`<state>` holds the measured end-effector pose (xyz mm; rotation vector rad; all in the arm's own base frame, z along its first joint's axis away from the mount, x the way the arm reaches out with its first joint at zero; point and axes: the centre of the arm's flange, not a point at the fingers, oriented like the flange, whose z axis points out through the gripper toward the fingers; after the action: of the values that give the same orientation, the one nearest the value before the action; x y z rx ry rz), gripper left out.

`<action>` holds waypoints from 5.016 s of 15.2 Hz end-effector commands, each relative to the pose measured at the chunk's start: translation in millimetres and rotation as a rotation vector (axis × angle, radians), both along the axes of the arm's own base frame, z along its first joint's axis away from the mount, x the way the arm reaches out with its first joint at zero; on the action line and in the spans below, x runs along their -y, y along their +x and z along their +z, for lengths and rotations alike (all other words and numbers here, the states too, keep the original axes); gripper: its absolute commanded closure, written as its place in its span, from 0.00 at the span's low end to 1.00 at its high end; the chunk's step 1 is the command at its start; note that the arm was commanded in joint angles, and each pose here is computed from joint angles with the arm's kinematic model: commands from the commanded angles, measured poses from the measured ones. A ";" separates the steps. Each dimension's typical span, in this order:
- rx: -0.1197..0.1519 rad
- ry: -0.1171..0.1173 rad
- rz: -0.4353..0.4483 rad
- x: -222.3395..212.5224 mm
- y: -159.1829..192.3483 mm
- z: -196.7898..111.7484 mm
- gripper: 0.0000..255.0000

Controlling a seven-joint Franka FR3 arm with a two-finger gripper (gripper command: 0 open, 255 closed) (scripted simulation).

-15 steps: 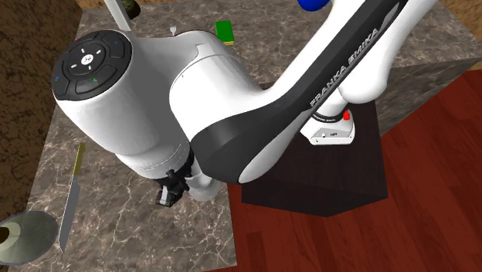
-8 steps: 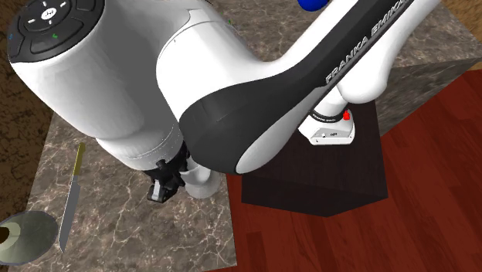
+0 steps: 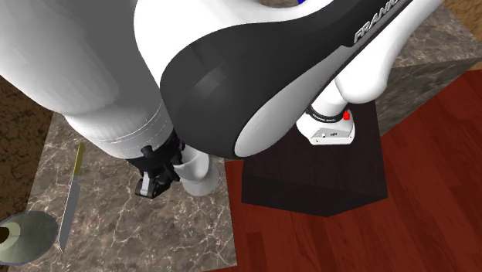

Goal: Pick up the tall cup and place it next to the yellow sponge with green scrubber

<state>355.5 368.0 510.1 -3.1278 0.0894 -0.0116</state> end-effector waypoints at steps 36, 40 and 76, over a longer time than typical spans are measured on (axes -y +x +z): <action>0.000 0.000 0.000 25.6 5.0 173.9 1.00; 0.000 0.000 0.000 76.3 14.9 163.1 1.00; 0.000 0.000 0.000 532.8 103.4 65.5 1.00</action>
<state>456.6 -154.2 580.4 -3.1268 0.0918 -0.0103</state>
